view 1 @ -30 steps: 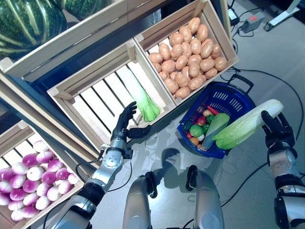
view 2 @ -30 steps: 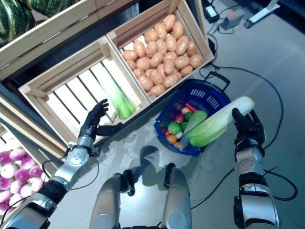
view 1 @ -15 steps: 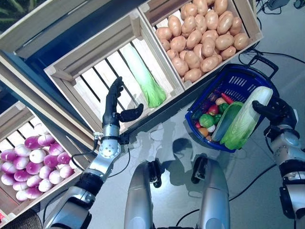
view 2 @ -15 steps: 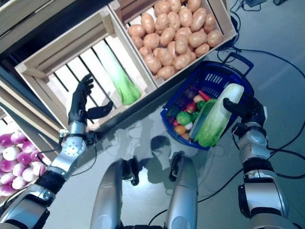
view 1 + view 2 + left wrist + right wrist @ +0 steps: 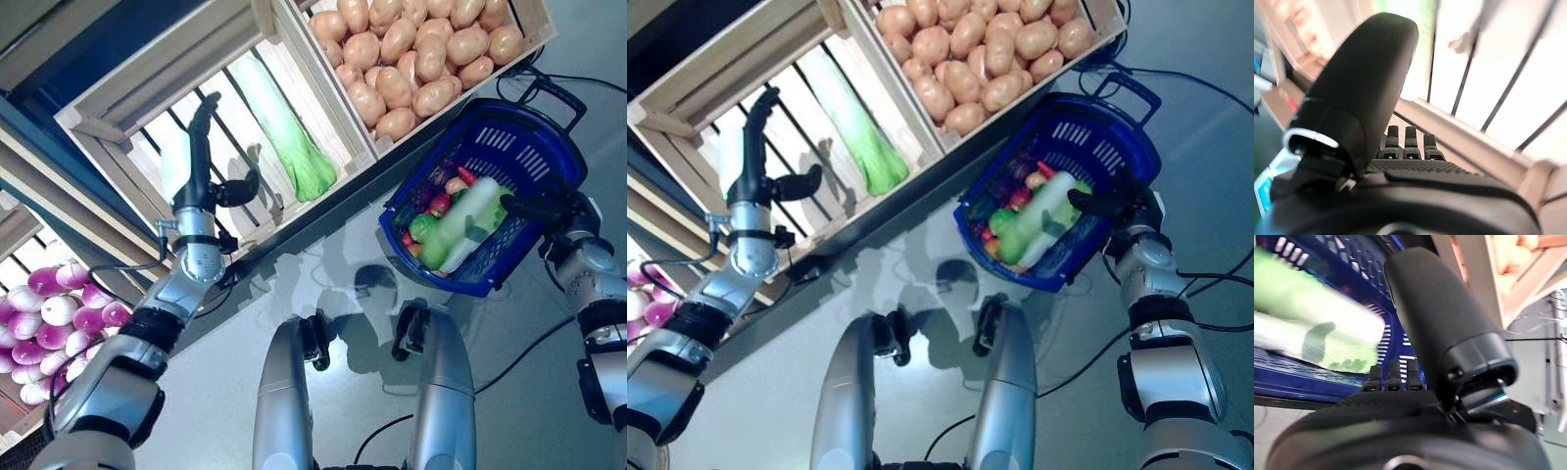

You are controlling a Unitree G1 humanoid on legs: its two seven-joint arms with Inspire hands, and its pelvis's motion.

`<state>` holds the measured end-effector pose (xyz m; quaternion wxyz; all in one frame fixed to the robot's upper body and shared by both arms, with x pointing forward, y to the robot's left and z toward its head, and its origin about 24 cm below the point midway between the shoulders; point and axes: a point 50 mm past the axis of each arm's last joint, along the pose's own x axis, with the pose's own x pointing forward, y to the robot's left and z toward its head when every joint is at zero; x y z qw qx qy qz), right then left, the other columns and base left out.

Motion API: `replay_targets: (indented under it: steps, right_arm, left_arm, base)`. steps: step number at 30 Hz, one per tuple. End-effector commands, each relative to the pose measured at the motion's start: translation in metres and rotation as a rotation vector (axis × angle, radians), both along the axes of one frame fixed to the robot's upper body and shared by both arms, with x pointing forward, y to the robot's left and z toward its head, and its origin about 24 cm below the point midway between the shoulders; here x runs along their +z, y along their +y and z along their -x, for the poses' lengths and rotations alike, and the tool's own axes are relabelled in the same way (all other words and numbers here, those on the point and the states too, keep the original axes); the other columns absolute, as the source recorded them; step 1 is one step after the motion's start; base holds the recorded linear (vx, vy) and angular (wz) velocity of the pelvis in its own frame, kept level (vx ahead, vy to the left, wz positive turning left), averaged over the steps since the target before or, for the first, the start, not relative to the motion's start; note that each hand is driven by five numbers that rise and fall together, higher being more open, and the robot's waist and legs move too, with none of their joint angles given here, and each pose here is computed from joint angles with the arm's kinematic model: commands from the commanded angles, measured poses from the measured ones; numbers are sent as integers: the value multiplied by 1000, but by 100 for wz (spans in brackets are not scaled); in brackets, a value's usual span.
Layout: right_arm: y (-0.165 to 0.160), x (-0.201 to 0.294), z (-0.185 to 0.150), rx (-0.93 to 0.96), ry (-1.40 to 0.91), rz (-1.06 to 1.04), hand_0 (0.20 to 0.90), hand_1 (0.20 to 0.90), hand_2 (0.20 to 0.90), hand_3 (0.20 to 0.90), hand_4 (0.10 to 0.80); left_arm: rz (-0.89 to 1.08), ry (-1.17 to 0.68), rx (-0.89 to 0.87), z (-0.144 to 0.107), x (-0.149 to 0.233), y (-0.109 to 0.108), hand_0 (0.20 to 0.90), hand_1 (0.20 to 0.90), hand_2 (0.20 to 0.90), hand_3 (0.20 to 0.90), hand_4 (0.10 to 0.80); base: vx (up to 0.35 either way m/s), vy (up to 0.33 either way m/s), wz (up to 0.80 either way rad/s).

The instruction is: Put vegetables into the basket

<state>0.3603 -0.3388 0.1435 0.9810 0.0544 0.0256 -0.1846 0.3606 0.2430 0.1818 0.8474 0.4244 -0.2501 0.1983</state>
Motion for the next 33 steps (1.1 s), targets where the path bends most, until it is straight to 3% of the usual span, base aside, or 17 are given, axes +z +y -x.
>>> replay_targets:
  steps: [1, 8, 15, 27, 33]
  right_arm:
    - [-21, 60, 2, -7, -192, 29, 900, 900, 900, 900, 800]
    - [-27, 63, 5, 28, -189, 42, 900, 900, 900, 900, 800]
    - [-31, 66, 6, 44, -177, 35, 900, 900, 900, 900, 800]
    - [-35, 64, 7, 63, -132, 30, 900, 900, 900, 900, 800]
    - [-35, 66, 7, 71, -138, 42, 900, 900, 900, 900, 800]
  left_arm:
    - [-88, -244, 157, 2, 66, 28, 900, 900, 900, 900, 800]
    - [-455, -300, 292, 4, 92, 38, 900, 900, 900, 900, 800]
    - [-734, -229, 244, -3, 98, 30, 900, 900, 900, 900, 800]
    - [-896, -145, 162, -15, 113, 11, 900, 900, 900, 900, 800]
    - [-923, -81, 195, -18, 116, 13, 900, 900, 900, 900, 800]
  base:
    - [3, 43, -6]
    - [4, 20, -5]
    - [1, 11, -2]
    - [7, 25, -7]
    - [-11, 28, -5]
